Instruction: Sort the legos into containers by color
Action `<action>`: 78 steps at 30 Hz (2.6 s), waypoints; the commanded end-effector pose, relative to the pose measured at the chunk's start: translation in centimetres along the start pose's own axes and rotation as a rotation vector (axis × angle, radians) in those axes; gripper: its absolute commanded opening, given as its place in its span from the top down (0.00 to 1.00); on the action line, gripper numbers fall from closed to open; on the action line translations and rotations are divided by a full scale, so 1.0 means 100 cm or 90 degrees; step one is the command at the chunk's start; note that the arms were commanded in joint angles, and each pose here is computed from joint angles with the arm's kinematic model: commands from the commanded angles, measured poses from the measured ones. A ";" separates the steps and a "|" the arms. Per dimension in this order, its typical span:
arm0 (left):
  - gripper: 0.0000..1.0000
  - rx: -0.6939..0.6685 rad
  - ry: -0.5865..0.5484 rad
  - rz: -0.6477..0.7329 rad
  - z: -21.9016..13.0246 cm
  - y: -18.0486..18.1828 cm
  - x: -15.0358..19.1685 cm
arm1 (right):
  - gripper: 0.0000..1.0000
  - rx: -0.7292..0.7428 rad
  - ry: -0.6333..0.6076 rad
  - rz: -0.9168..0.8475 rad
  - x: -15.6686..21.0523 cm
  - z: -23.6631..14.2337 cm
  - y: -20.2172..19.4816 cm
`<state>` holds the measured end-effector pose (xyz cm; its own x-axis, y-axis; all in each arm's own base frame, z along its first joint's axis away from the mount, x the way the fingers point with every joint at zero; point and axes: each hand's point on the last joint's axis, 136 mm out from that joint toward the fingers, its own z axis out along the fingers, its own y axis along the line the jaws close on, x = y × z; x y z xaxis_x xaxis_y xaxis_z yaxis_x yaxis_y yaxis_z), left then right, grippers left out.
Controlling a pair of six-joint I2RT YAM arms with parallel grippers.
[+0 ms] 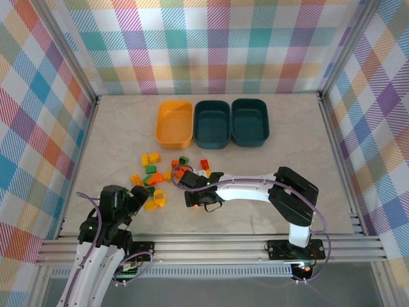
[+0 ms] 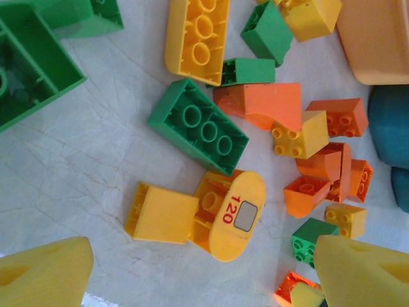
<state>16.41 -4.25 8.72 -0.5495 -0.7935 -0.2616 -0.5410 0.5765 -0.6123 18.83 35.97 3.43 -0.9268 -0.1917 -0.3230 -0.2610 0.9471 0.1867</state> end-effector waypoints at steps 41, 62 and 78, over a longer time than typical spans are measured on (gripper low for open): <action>0.12 0.080 0.133 0.093 0.019 -0.062 0.025 | 0.72 0.115 -0.132 0.191 -0.296 -0.018 -0.276; 0.10 0.053 0.167 0.112 0.031 -0.060 0.033 | 0.31 0.027 -0.122 -0.157 -0.138 -0.051 -0.092; 0.10 0.064 0.156 0.104 0.021 -0.054 0.036 | 0.30 0.051 -0.024 -0.246 -0.099 0.018 -0.065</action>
<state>19.54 -10.86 10.15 -0.7667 -0.6109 -0.1974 -0.3523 0.6574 -0.6661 29.48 32.43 4.35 -0.7567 -0.5216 -0.3941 -0.5668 0.8238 -0.0020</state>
